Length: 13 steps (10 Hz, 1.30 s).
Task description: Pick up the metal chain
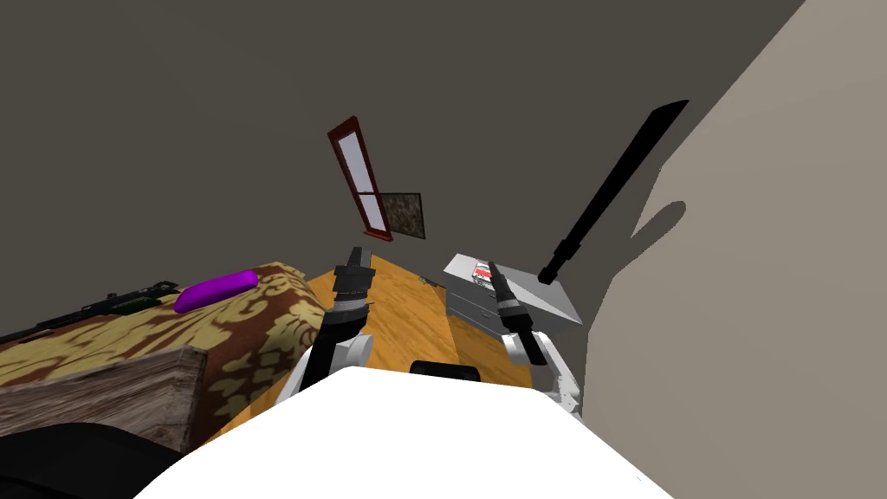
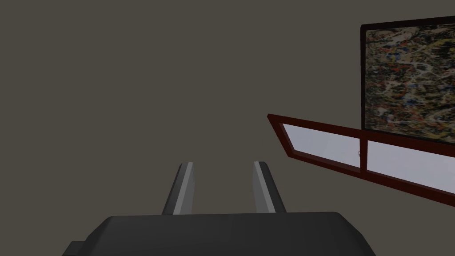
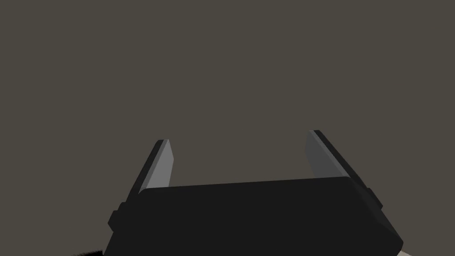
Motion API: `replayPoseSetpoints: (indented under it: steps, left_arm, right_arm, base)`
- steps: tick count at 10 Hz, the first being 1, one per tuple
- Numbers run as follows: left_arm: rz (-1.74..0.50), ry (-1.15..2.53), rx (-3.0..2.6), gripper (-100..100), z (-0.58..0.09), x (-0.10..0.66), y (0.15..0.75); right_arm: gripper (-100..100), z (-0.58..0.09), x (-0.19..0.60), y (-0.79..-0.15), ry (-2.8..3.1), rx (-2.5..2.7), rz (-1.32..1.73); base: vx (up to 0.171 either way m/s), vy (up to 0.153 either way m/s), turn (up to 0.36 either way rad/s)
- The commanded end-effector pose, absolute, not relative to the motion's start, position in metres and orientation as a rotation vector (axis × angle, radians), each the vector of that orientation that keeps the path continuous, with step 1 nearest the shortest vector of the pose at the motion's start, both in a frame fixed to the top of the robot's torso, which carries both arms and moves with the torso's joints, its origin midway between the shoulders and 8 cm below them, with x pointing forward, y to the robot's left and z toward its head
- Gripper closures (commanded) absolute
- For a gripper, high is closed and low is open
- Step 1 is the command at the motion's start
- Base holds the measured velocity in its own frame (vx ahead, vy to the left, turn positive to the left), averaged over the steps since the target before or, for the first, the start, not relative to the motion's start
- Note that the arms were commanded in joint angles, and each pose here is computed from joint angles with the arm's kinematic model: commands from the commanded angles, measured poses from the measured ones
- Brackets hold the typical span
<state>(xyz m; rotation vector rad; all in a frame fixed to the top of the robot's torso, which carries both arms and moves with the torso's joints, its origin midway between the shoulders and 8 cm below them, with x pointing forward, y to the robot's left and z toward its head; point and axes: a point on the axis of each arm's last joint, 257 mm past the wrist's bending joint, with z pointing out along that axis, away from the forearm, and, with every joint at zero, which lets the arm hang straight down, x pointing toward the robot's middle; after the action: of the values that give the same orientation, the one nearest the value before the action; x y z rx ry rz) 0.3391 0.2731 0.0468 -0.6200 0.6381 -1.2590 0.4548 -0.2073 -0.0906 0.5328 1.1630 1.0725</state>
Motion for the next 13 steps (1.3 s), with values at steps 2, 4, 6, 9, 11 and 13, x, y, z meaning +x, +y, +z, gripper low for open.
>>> replayPoseSetpoints:
  steps: [2, 4, 6, 9, 11, 13]
  left_arm:
    - [-1.260, 0.634, -0.622, 0, 0.047, 0.339, 0.273]
    - [-1.261, 0.632, -0.623, 0, 0.048, 0.339, 0.273]
    - [-1.261, 0.629, -0.624, 0, 0.048, 0.339, 0.273]
    - [-1.261, 0.629, -0.624, 0, 0.048, 0.339, 0.273]
    - [-1.261, 0.629, -0.624, 0, 0.048, 0.339, 0.273]
    - [-1.261, 0.629, -0.624, 0, 0.048, 0.339, 0.273]
  right_arm:
    - [-100, -0.107, 0.467, -0.203, 1.224, 0.485, 1.001]
    - [-100, -0.132, 0.483, -0.199, 1.321, 0.397, 0.872]
    - [-100, -0.148, 0.492, -0.199, 1.372, 0.352, 0.800]
    - [-100, -0.164, 0.499, -0.201, 1.422, 0.305, 0.725]
    - [-100, -0.164, 0.499, -0.201, 1.422, 0.305, 0.725]
    - [-100, -0.164, 0.499, -0.201, 1.422, 0.305, 0.725]
  base:
    - [-0.013, 0.060, 0.042]
    - [-0.018, 0.085, 0.083]
    - [0.021, 0.026, 0.075]
    - [0.019, 0.020, 0.065]
    - [-0.006, -0.006, -0.020]
    - [-0.007, -0.007, -0.023]
